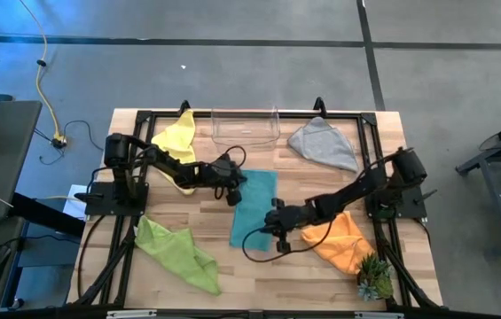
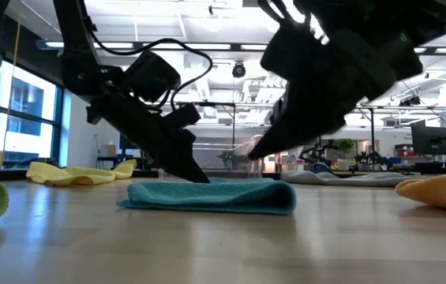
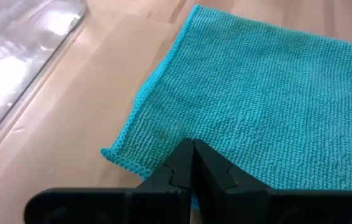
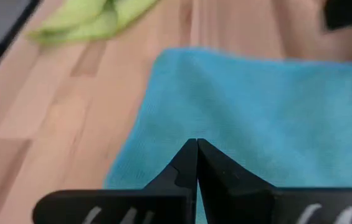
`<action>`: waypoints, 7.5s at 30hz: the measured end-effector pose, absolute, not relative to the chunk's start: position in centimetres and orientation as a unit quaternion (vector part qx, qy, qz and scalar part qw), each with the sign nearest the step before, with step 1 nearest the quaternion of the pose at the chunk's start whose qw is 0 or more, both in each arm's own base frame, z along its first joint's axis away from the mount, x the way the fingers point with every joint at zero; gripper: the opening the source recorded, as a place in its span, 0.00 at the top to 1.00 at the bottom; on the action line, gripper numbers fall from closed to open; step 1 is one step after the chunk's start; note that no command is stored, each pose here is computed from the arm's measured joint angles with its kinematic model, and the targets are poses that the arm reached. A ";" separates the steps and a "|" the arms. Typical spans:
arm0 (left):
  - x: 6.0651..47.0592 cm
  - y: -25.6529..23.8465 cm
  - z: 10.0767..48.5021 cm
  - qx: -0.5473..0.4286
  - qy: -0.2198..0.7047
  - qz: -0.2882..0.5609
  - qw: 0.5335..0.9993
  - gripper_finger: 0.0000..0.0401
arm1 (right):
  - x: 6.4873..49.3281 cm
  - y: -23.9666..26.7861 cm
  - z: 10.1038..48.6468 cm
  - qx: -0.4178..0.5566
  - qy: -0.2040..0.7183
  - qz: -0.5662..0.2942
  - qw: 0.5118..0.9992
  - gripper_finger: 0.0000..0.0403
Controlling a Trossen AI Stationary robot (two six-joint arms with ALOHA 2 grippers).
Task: Fold microfiber towels
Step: Fold the blue towel
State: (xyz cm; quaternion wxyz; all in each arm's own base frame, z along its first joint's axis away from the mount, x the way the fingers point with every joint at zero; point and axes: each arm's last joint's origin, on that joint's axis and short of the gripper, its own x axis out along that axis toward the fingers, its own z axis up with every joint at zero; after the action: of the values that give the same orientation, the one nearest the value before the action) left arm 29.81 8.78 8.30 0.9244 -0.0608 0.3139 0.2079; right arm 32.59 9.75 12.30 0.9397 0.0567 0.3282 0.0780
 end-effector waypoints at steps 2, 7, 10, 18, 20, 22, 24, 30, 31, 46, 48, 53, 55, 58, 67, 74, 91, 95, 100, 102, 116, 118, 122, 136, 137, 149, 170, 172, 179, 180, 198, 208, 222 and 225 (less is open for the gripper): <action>29.8 9.0 8.3 -0.065 0.312 0.213 0.923 1.00 | 32.7 10.2 11.3 0.059 0.338 0.080 0.936 1.00; 29.7 9.3 8.3 -0.066 0.312 0.221 0.922 1.00 | 32.6 10.9 10.9 0.066 0.346 0.084 0.932 1.00; 29.6 9.5 8.3 -0.066 0.313 0.225 0.920 1.00 | 32.3 11.2 10.6 0.073 0.365 0.090 0.924 1.00; 29.4 10.0 8.3 -0.062 0.315 0.230 0.919 1.00 | 31.9 11.5 10.3 0.073 0.386 0.093 0.915 1.00; 29.4 10.0 8.3 -0.061 0.315 0.230 0.919 1.00 | 31.9 11.5 10.3 0.073 0.385 0.093 0.915 1.00; 29.4 10.0 8.3 -0.057 0.316 0.229 0.919 1.00 | 31.9 11.5 10.3 0.071 0.384 0.088 0.916 0.99; 29.4 10.0 8.3 -0.050 0.318 0.227 0.919 1.00 | 31.9 11.5 10.3 0.069 0.383 0.087 0.917 0.97; 29.5 9.8 8.3 -0.040 0.321 0.215 0.922 1.00 | 31.9 11.3 12.1 0.067 0.356 0.082 0.928 0.81; 29.5 9.6 8.4 -0.035 0.322 0.212 0.922 1.00 | 31.8 11.3 12.6 0.064 0.350 0.082 0.931 0.78; 29.7 4.4 11.2 0.028 0.343 0.121 0.931 1.00 | 29.2 14.0 13.6 -0.113 0.370 0.122 0.914 0.61; 29.8 3.5 11.2 0.034 0.341 0.106 0.933 1.00 | 29.0 14.3 13.6 -0.142 0.366 0.123 0.911 0.62; 29.9 1.3 11.1 0.048 0.349 0.079 0.933 1.00 | 29.1 14.7 12.8 -0.188 0.363 0.136 0.902 0.62; 29.9 0.6 11.0 0.052 0.351 0.079 0.932 1.00 | 29.2 14.7 12.4 -0.205 0.365 0.141 0.897 0.62; 29.8 -0.3 11.4 0.052 0.348 0.073 0.933 1.00 | 29.4 14.8 11.9 -0.229 0.356 0.151 0.893 0.62; 28.2 -1.5 11.8 0.034 0.338 0.095 0.936 1.00 | 30.1 14.6 10.9 -0.262 0.340 0.158 0.889 0.63; 25.9 -1.4 12.4 -0.004 0.318 0.107 0.942 1.00 | 30.8 13.9 10.4 -0.259 0.337 0.154 0.892 0.67; 23.3 -0.5 13.4 -0.005 0.259 0.140 0.956 1.00 | 30.6 13.6 12.8 -0.194 0.320 0.130 0.918 0.97; 23.1 -0.1 13.4 0.002 0.251 0.124 0.960 1.00 | 30.4 13.3 15.2 -0.169 0.290 0.116 0.935 0.99; 23.2 -0.7 13.6 -0.004 0.243 0.065 0.968 0.98 | 30.3 11.8 17.5 -0.126 0.272 0.085 0.950 0.99; 23.3 -1.6 13.8 0.002 0.240 0.034 0.970 0.95 | 30.3 11.5 17.9 -0.120 0.270 0.078 0.952 0.99; 26.5 -9.3 12.7 0.048 0.263 -0.004 0.963 0.48 | 30.8 10.1 17.8 -0.105 0.275 0.055 0.954 1.00; 27.5 -10.1 12.2 0.046 0.272 0.016 0.961 0.45 | 30.9 10.0 17.8 -0.104 0.275 0.054 0.954 1.00; 29.0 -11.5 11.6 0.052 0.290 0.041 0.955 0.41 | 30.8 10.0 17.7 -0.105 0.277 0.053 0.954 1.00; 31.0 -13.3 10.2 0.128 0.310 0.126 0.934 0.41 | 30.8 10.0 17.7 -0.107 0.278 0.054 0.953 1.00; 31.0 -13.3 10.2 0.134 0.309 0.131 0.932 0.41 | 30.8 10.0 17.7 -0.106 0.277 0.054 0.953 1.00; 30.9 -13.2 10.1 0.193 0.311 0.147 0.919 0.85 | 30.8 10.0 17.7 -0.105 0.278 0.054 0.953 1.00; 29.6 -10.4 16.7 -0.015 0.289 0.185 0.939 1.00 | 29.9 10.7 17.6 0.004 0.305 -0.008 0.952 1.00; 29.9 -9.2 16.6 -0.024 0.290 0.208 0.934 1.00 | 30.3 9.7 17.6 0.016 0.304 -0.033 0.952 1.00; 30.7 -5.3 16.5 -0.044 0.299 0.264 0.916 1.00 | 30.8 6.1 17.2 0.027 0.331 -0.095 0.939 1.00; 30.8 -4.8 16.4 -0.046 0.300 0.267 0.915 1.00 | 30.8 5.6 17.1 0.029 0.337 -0.102 0.936 1.00; 31.6 0.8 13.9 -0.069 0.347 0.319 0.879 0.97 | 31.2 0.9 15.2 0.047 0.381 -0.165 0.908 1.00; 30.5 0.9 15.5 -0.052 0.370 0.308 0.875 0.68 | 31.3 -0.3 15.3 0.058 0.373 -0.186 0.907 0.75; 29.5 0.4 15.2 -0.093 0.307 0.150 0.935 0.78 | 30.9 -0.4 16.8 0.057 0.353 -0.091 0.930 0.74; 29.4 0.9 14.0 -0.100 0.310 0.149 0.934 0.88 | 30.7 -0.4 15.4 0.066 0.356 -0.085 0.928 0.91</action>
State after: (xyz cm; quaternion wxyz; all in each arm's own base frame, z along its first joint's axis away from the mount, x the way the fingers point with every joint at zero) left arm 29.41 0.90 14.03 0.9336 -0.1004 0.3101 0.1490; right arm 30.70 -0.35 15.43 0.9283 0.0656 0.3559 -0.0854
